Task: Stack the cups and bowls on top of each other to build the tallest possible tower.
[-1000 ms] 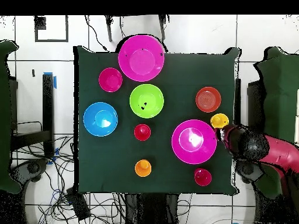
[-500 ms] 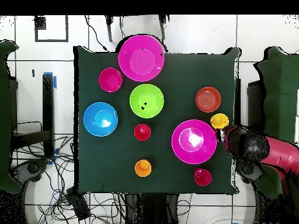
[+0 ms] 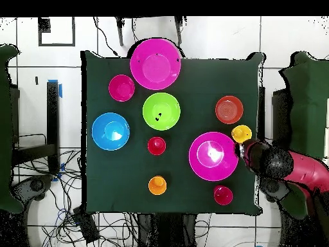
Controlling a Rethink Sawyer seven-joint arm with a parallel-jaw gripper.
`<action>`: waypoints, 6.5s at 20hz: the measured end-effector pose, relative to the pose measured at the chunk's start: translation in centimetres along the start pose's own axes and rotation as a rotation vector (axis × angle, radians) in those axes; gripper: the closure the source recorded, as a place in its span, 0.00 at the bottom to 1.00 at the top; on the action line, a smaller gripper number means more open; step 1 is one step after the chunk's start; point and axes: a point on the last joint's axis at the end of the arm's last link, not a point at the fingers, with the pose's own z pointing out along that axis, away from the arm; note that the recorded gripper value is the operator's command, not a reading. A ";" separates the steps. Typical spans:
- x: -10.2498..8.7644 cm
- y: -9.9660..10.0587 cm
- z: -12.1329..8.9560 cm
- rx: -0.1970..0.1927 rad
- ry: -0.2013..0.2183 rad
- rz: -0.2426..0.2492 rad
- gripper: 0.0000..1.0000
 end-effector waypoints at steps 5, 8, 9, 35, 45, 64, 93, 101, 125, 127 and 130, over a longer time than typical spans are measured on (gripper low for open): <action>0.2 0.9 1.4 -0.031 0.007 0.000 0.00; 0.2 1.1 1.9 -0.039 0.008 0.001 0.00; 0.1 1.1 2.0 -0.042 0.007 0.001 0.00; -3.2 -0.3 1.2 -0.004 -0.047 -0.004 0.00; -4.5 1.5 1.3 -0.008 -0.048 -0.038 0.00; -6.1 4.3 5.1 -0.036 -0.030 -0.067 1.00; -8.0 2.3 -0.4 0.048 -0.047 -0.079 1.00; -9.0 1.0 -4.8 0.081 -0.041 -0.062 1.00; -12.6 11.1 -8.7 0.111 -0.061 -0.242 1.00; -13.0 11.9 -8.7 0.108 -0.066 -0.254 1.00; -13.5 12.9 -8.8 0.103 -0.070 -0.262 1.00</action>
